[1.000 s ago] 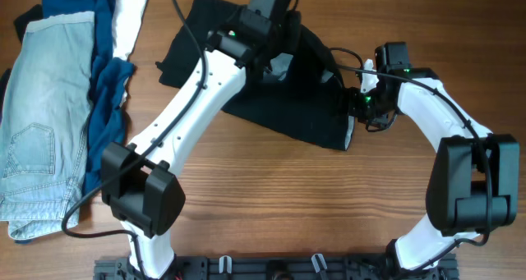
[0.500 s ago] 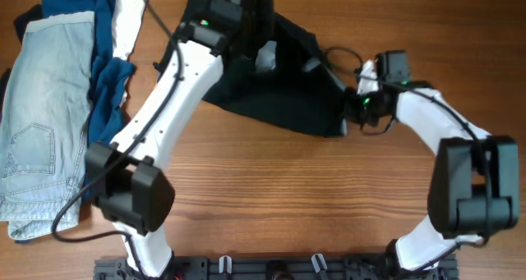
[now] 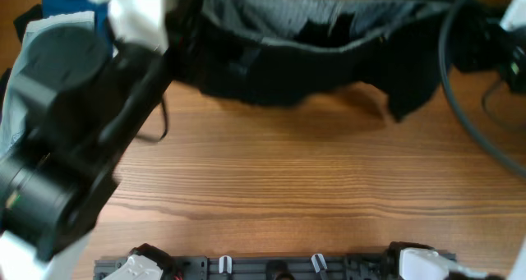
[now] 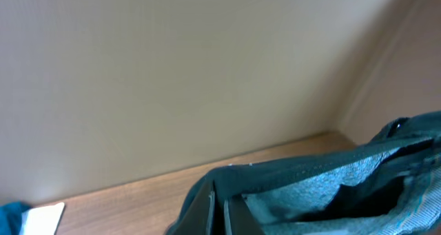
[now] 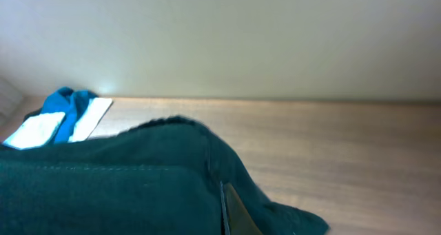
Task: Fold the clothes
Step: 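Grasp the shorts waistband with both grippers and lift it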
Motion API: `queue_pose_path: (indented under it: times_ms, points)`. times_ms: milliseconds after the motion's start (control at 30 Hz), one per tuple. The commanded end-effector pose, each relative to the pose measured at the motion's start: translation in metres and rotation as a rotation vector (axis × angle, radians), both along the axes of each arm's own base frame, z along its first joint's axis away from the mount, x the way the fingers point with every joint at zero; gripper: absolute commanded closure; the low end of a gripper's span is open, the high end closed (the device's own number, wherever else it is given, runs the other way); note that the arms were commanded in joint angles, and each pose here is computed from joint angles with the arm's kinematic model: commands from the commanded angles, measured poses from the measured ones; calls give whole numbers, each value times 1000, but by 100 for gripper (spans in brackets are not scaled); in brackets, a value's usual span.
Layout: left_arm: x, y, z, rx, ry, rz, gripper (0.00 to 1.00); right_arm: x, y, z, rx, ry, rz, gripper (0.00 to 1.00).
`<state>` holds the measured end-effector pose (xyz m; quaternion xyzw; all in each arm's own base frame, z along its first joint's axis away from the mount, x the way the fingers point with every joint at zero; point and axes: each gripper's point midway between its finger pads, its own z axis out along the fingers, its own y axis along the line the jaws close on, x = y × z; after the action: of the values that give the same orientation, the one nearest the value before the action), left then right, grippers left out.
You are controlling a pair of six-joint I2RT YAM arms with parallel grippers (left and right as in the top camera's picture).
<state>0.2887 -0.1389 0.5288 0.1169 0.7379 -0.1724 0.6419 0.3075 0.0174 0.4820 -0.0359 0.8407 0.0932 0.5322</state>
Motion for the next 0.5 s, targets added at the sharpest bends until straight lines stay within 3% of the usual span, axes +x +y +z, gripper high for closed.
queue_pose_path:
  times_ms: [0, 100, 200, 333, 467]
  points:
    - [-63, 75, 43, -52, -143, 209, 96, -64, -52, 40, -113, -140, -307, 96]
    - [-91, 89, 28, -55, -92, 212, 96, -115, -50, 54, -122, -213, -341, 96]
    - [-82, 102, 6, -28, -5, 313, 96, -110, -50, 36, -124, -136, -336, 96]
    - [-41, 99, -37, 51, 167, 415, 96, -41, -36, -22, -119, 122, -167, 96]
    - [37, 69, -110, 217, 392, 455, 96, 53, -35, -109, -84, 402, -45, 96]
